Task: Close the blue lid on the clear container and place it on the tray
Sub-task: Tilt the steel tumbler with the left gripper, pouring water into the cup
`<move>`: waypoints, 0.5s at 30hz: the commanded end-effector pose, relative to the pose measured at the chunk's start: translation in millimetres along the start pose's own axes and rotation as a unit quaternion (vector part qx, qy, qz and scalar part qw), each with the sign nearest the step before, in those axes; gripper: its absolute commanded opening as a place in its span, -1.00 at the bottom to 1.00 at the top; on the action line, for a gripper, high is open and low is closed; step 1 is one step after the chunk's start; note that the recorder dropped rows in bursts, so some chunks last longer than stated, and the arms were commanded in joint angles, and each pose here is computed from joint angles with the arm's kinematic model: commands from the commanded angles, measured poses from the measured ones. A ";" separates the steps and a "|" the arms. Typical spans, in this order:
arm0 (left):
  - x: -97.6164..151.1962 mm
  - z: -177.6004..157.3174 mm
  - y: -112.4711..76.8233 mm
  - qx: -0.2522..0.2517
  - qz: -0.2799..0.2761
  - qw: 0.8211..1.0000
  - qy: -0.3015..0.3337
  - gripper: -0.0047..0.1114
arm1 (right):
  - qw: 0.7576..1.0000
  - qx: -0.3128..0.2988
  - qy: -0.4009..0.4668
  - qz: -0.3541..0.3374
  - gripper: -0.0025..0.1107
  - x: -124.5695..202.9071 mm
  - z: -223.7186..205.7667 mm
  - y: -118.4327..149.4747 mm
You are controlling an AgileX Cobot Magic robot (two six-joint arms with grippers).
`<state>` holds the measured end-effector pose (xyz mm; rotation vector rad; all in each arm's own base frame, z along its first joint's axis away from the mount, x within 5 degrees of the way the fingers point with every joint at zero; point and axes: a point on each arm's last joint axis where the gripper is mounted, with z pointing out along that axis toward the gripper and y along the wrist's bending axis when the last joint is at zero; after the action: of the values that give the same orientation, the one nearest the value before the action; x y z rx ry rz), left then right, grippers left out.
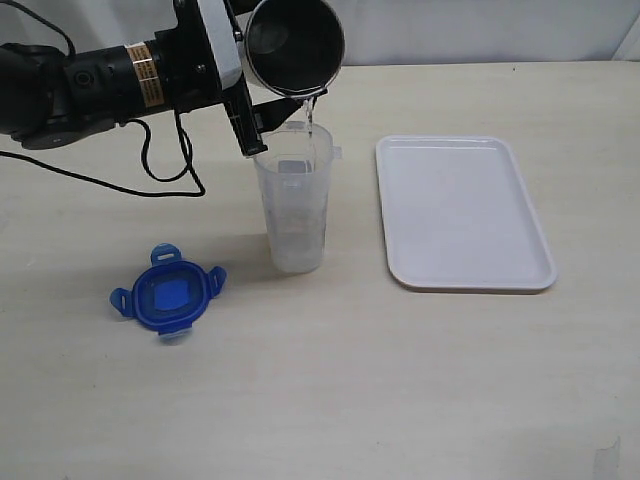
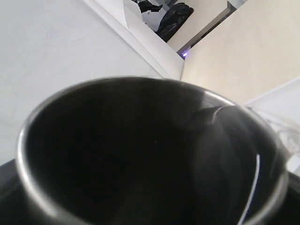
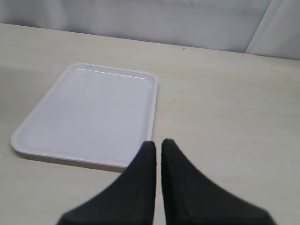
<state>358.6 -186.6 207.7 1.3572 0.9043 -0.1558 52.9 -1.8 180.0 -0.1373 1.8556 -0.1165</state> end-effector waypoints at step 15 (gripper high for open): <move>-12.6 -0.7 14.5 -0.033 0.057 0.997 -0.030 -0.92 | 1.000 0.000 -0.003 0.005 -0.88 0.1 -0.1 0.1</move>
<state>358.9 -186.6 209.6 1.3791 0.8487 -0.0977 52.9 -1.8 180.0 -0.1373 1.8556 -0.1165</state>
